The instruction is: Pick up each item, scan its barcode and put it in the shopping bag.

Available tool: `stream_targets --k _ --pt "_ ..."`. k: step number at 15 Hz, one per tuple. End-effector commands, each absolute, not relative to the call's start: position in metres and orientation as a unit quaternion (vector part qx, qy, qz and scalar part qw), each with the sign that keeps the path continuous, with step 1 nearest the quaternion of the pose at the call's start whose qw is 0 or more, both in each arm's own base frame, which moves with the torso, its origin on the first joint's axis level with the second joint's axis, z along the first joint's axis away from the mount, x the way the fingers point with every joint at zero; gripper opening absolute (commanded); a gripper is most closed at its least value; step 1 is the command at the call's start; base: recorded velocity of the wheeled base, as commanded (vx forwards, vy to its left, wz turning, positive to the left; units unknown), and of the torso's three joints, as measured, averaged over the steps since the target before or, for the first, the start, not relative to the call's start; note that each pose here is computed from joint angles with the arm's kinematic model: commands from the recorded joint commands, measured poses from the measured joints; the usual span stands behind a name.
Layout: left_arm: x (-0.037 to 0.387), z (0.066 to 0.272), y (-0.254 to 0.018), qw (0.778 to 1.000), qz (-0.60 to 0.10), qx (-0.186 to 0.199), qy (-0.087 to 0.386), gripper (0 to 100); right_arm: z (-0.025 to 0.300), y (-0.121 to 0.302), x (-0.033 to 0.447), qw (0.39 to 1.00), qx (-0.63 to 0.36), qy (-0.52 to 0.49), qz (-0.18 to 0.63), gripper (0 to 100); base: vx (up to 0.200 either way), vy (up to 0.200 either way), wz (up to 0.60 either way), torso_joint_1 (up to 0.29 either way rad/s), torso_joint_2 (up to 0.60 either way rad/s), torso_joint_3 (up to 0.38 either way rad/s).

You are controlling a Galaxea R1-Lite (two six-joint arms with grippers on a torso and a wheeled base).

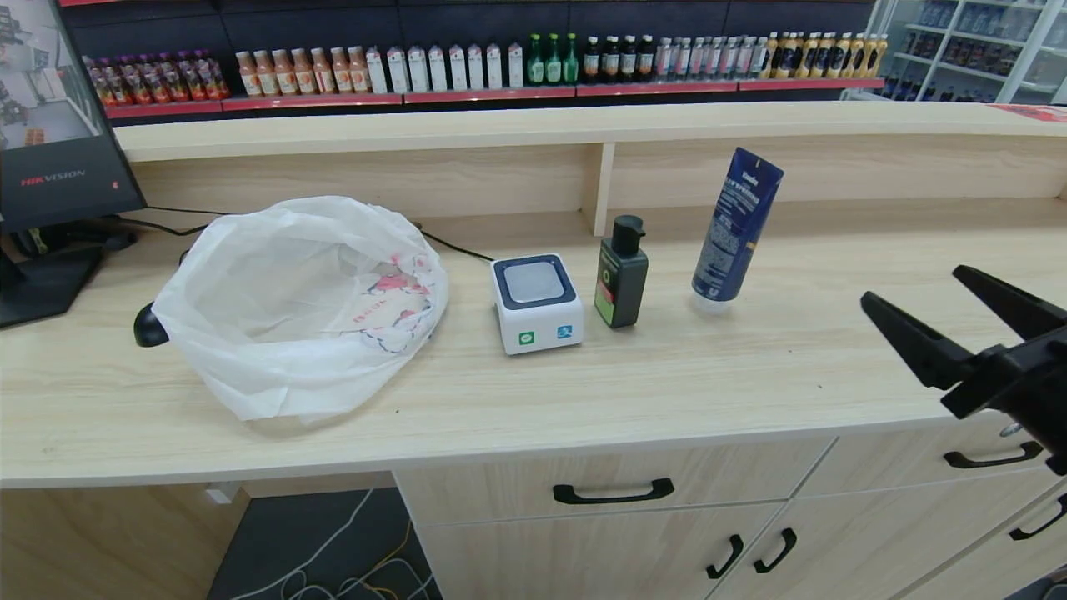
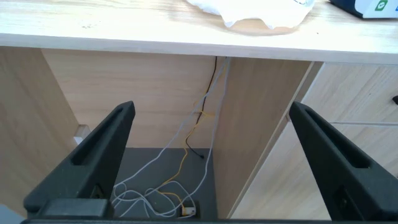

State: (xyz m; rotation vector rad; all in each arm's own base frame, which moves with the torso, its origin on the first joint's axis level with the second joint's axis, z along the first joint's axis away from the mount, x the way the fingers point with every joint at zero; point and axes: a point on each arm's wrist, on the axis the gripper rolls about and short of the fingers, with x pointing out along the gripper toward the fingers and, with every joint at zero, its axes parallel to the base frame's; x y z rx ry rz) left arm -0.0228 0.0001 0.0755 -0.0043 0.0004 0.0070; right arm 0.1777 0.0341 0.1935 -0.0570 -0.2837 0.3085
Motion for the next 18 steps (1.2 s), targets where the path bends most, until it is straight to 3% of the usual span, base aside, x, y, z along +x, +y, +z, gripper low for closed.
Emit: stream_targets --k 1,8,10,18 --pt "-0.023 0.075 0.000 1.000 0.004 -0.002 0.000 100 0.181 0.047 0.197 0.977 -0.045 -0.110 0.175 100 0.000 0.000 0.00 0.000 0.00 0.000" --pt "-0.023 0.075 0.000 1.000 0.004 -0.003 0.000 100 0.161 0.061 0.218 0.979 -0.045 -0.079 0.184 100 0.000 0.000 0.00 0.000 0.00 0.000" --pt "-0.023 0.075 0.000 1.000 0.004 -0.003 0.000 100 0.179 0.072 0.240 0.980 -0.036 -0.123 0.154 100 0.000 0.000 0.00 0.000 0.00 0.000" --pt "-0.023 0.075 0.000 1.000 0.004 -0.003 0.000 100 0.171 0.133 0.252 0.973 -0.016 -0.113 0.199 100 0.000 0.000 0.00 0.000 0.00 0.000"
